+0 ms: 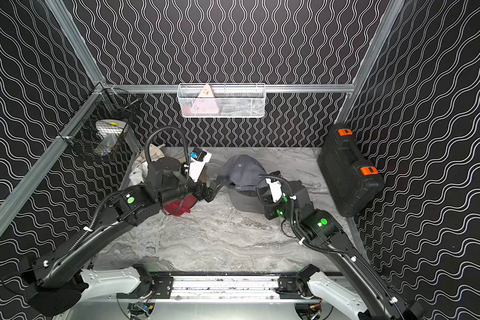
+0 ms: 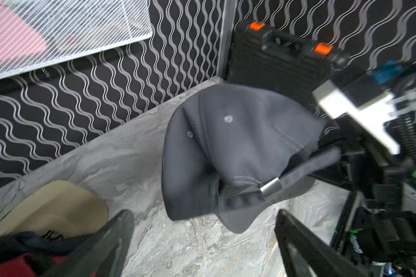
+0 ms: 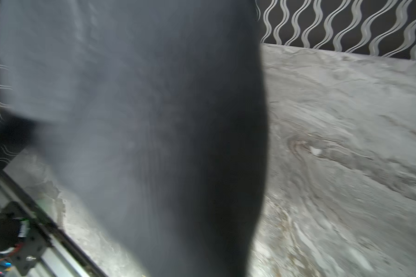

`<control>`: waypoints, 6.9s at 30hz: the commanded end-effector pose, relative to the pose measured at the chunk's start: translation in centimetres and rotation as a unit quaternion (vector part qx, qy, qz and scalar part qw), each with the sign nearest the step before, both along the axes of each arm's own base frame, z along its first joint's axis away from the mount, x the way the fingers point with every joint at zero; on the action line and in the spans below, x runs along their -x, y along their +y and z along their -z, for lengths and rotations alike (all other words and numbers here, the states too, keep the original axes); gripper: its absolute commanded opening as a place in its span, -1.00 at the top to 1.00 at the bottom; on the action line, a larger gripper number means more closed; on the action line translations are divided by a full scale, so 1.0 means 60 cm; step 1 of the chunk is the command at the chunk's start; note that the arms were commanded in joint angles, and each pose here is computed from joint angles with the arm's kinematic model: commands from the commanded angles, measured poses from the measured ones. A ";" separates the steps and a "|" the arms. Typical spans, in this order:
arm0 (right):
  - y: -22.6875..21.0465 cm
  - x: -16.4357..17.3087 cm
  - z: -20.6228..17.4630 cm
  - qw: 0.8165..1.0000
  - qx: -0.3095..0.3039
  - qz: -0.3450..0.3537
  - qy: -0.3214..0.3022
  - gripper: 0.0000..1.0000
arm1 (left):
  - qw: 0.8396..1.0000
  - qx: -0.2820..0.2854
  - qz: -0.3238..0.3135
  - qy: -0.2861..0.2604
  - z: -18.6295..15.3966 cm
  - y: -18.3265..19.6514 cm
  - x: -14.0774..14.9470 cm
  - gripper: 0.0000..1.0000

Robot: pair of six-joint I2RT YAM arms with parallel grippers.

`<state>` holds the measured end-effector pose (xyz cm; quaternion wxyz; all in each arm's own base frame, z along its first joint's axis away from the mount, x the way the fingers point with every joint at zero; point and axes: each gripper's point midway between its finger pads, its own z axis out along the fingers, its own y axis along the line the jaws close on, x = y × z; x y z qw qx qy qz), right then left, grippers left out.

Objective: Open the adjustable buckle of the baseball cap
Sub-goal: Pick up the baseball cap, then open the adjustable buckle on the baseball cap, then pull the adjustable strap on the baseball cap.

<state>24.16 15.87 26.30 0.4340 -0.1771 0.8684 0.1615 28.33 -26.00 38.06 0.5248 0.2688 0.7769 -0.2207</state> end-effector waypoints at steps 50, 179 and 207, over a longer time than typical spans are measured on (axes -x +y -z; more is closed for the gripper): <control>0.067 0.079 -0.095 0.995 -0.044 -0.077 -0.040 1.00 | 0.991 -0.067 0.116 -0.024 0.048 -0.177 0.016 -0.77; 0.177 0.080 -0.286 0.945 0.031 -0.147 -0.290 0.82 | 0.979 0.117 0.160 -0.039 -0.167 -0.095 0.137 1.00; 0.154 0.093 -0.309 0.953 -0.034 -0.127 -0.274 1.00 | 0.979 0.075 0.180 -0.059 -0.107 -0.117 0.135 0.15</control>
